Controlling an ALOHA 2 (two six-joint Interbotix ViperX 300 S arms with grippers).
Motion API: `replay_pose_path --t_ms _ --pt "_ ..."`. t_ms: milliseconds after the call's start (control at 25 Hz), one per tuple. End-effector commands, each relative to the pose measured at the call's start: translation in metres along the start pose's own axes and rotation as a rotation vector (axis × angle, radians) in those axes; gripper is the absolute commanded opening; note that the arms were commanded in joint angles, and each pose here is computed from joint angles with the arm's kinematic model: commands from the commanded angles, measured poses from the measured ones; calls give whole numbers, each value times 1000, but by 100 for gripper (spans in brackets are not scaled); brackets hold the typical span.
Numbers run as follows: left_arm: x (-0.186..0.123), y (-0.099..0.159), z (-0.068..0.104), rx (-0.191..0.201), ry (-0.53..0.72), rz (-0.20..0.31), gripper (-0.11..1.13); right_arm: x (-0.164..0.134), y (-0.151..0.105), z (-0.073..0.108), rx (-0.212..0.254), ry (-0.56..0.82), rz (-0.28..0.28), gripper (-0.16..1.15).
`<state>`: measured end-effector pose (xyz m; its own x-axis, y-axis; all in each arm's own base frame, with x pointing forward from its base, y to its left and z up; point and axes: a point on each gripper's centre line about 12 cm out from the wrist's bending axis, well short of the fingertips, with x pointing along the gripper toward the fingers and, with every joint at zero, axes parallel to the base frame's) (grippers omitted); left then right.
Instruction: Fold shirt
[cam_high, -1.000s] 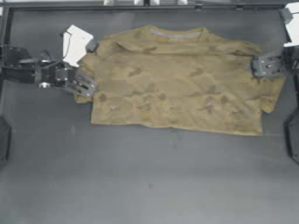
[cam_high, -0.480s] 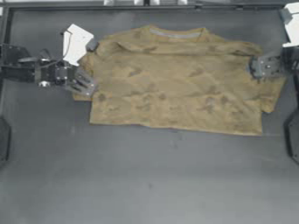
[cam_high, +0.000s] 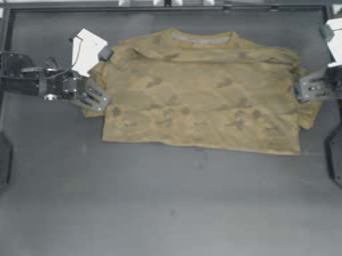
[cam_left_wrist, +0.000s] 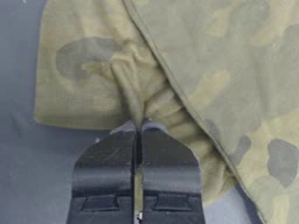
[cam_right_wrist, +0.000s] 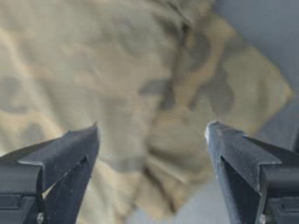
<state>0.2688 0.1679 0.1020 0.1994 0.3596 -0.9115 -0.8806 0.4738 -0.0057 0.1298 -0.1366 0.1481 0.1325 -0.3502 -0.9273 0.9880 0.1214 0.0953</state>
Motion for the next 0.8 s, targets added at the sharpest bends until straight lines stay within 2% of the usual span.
replay_pose_path --t_ms 40,160,480,560,800 --pt "-18 -3 13 -15 -61 -38 2 3 -5 0 37 12 -12 99" --pt "-18 -3 13 -17 -61 -38 2 6 -8 0 54 18 -31 99" --pt "-19 -4 14 -9 -64 -40 2 16 -8 3 58 75 -113 99" --pt "-19 -4 14 -1 -63 -40 2 16 -7 5 65 75 -110 99" --pt "-20 -5 14 6 -66 -42 2 19 -9 7 128 65 -97 99"
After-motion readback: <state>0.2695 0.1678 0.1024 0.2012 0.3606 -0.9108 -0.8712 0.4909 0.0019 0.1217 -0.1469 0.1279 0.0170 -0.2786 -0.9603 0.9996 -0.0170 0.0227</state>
